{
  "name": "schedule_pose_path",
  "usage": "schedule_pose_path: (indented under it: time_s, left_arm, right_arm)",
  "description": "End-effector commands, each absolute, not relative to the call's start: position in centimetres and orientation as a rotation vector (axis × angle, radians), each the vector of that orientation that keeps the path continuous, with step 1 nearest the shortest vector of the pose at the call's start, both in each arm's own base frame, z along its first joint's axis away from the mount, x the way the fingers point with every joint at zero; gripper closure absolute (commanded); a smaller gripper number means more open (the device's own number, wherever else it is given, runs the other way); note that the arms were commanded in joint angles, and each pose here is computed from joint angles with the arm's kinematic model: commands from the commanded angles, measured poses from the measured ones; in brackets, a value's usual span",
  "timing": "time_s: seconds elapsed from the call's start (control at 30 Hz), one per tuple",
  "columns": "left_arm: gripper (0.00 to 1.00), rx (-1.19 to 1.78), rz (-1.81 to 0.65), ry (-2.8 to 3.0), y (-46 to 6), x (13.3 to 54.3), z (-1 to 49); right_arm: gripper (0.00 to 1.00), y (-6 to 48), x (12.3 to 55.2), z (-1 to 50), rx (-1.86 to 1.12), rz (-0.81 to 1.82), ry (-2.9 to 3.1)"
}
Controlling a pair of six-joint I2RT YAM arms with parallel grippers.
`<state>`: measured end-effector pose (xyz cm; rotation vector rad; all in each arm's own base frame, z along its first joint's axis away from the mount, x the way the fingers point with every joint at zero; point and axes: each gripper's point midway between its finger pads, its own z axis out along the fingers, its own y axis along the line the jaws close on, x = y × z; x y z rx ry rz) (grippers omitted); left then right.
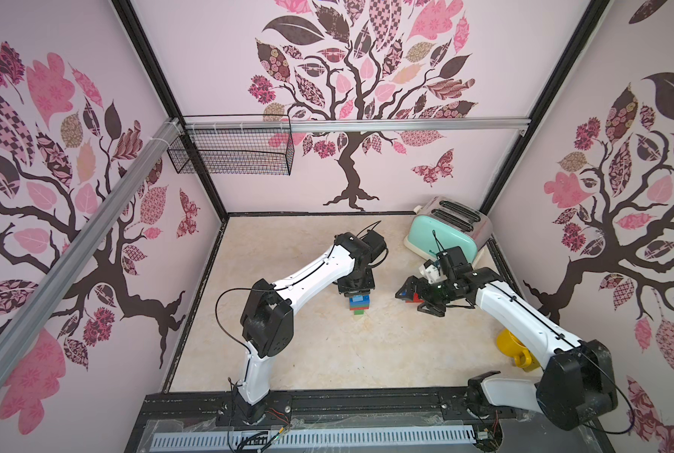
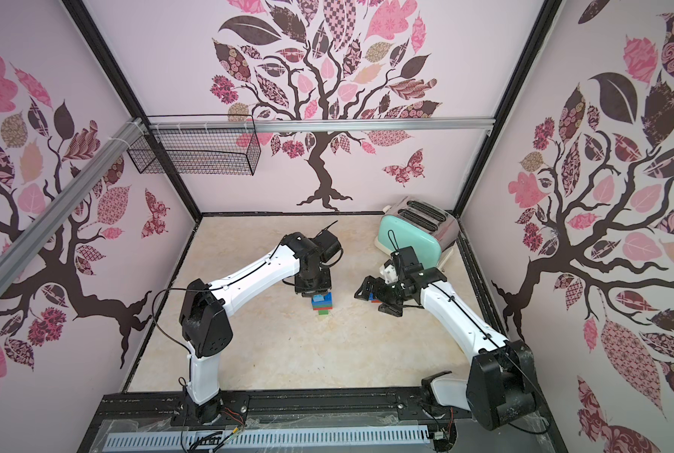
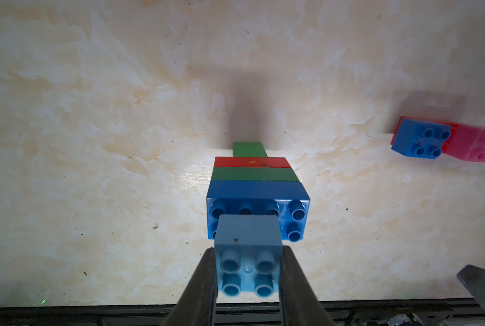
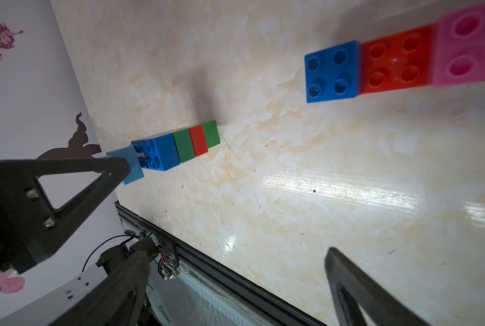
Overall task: Assemble a carrot with lego
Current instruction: Assemble the lego brick with the lego brick.
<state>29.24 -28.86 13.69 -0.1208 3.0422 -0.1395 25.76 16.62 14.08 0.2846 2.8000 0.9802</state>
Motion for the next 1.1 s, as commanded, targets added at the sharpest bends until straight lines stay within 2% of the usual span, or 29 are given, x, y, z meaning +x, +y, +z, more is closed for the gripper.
schedule_pose_path:
  time_s: [0.0,1.07]
  left_arm:
    - [0.88,-0.092,-0.145,3.033,-29.3,29.4,14.1]
    - [0.88,-0.066,-0.118,3.033,-29.6,30.0,13.5]
  right_arm:
    - [0.01,16.6,26.4,15.1,0.277,0.98,2.775]
    - [0.01,16.4,26.3,14.9,0.289,0.98,2.778]
